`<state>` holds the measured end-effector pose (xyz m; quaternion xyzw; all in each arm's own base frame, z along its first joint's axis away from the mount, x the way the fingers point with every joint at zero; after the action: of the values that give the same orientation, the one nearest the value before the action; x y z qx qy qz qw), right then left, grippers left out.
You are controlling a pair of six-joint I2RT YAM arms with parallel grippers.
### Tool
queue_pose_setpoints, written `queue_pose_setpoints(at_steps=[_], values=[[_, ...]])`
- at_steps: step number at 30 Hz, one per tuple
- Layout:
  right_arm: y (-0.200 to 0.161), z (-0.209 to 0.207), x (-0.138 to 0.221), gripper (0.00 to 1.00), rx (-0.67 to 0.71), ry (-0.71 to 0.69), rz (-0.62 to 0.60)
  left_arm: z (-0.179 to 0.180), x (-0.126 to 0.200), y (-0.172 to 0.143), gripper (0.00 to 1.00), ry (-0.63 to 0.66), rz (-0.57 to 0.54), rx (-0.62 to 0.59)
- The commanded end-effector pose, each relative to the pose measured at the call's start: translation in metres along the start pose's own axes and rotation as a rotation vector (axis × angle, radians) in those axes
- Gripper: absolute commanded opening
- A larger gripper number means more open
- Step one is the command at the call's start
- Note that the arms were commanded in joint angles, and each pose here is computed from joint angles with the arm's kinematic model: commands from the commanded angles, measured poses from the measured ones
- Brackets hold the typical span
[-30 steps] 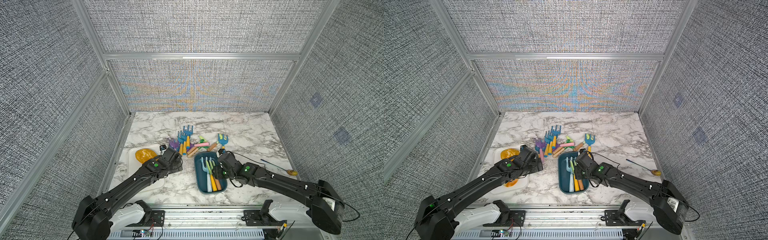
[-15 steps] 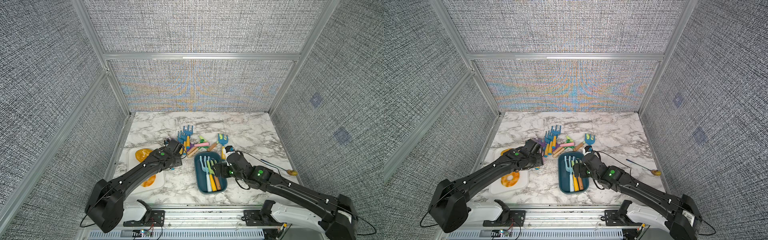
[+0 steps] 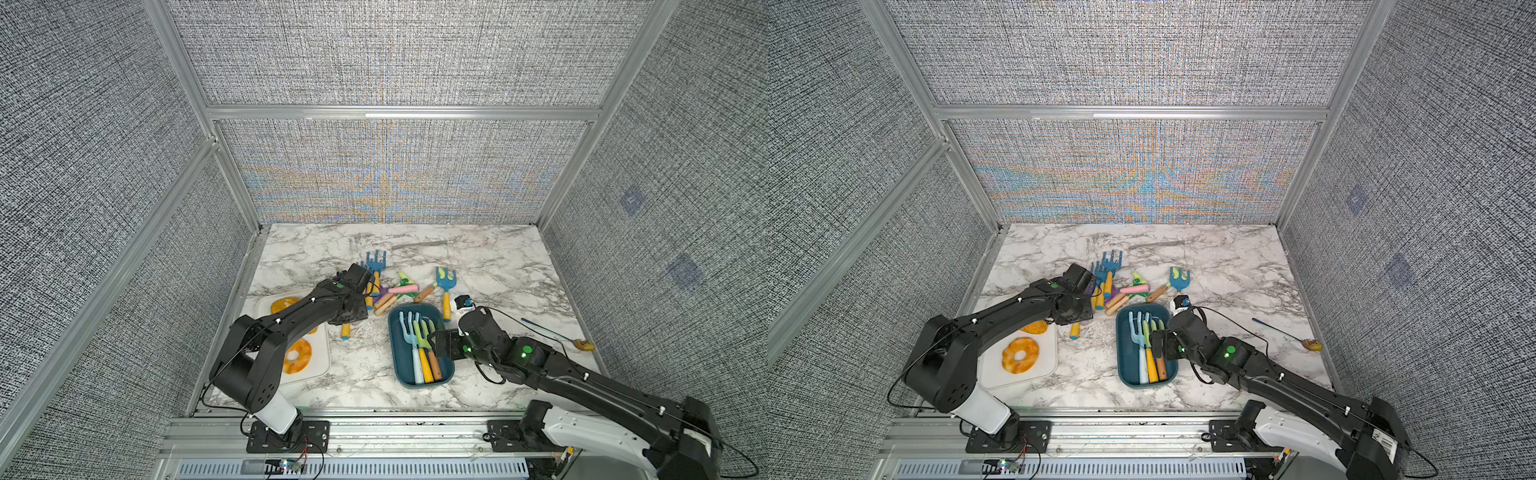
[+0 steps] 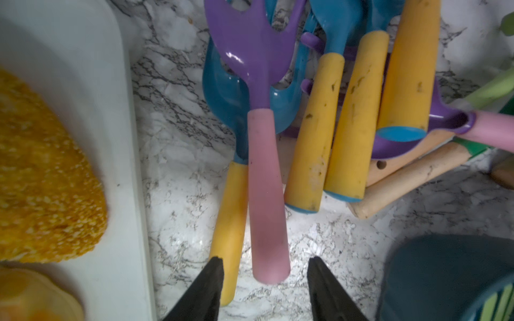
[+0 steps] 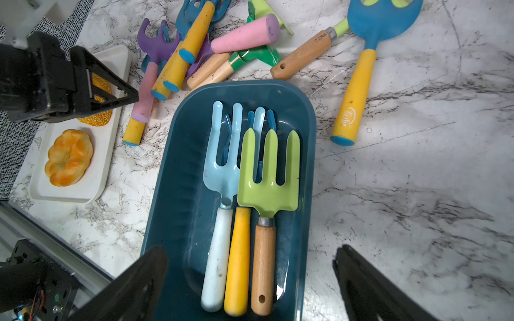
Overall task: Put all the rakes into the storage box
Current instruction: Pick up the rake at the center of the board.
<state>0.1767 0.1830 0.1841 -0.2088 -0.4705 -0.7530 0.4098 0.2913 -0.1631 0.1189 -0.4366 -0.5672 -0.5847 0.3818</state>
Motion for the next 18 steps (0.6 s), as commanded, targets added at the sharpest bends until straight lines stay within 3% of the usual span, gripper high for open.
queue_pose_setpoints(at_steps=[1,7,11,18], values=[[0.0,-0.003,0.0,0.99,-0.005,-0.008,-0.011,0.002,-0.01,0.006,0.53,0.019,0.017,-0.015],[-0.004,-0.006,0.002,0.99,-0.019,-0.003,-0.005,0.003,-0.028,0.012,0.39,0.042,0.055,-0.021],[-0.005,-0.008,0.004,0.99,-0.025,0.001,-0.01,0.004,-0.034,0.011,0.38,0.055,0.064,-0.022],[-0.005,-0.008,0.004,0.99,-0.028,0.006,-0.008,0.007,-0.034,0.006,0.18,0.07,0.074,-0.031]])
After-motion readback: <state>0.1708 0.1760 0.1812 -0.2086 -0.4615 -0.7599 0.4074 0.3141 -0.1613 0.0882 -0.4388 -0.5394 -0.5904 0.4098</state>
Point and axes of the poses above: each gripper's point midway between its finger pads, its own x axis back along the fingers, its own z axis along the line the jaws close on, y = z × x, the point moved 6 cm from there along x, back along the fingers, and after that the axes turned 14 degrees about -x, right-handed, at the moved point
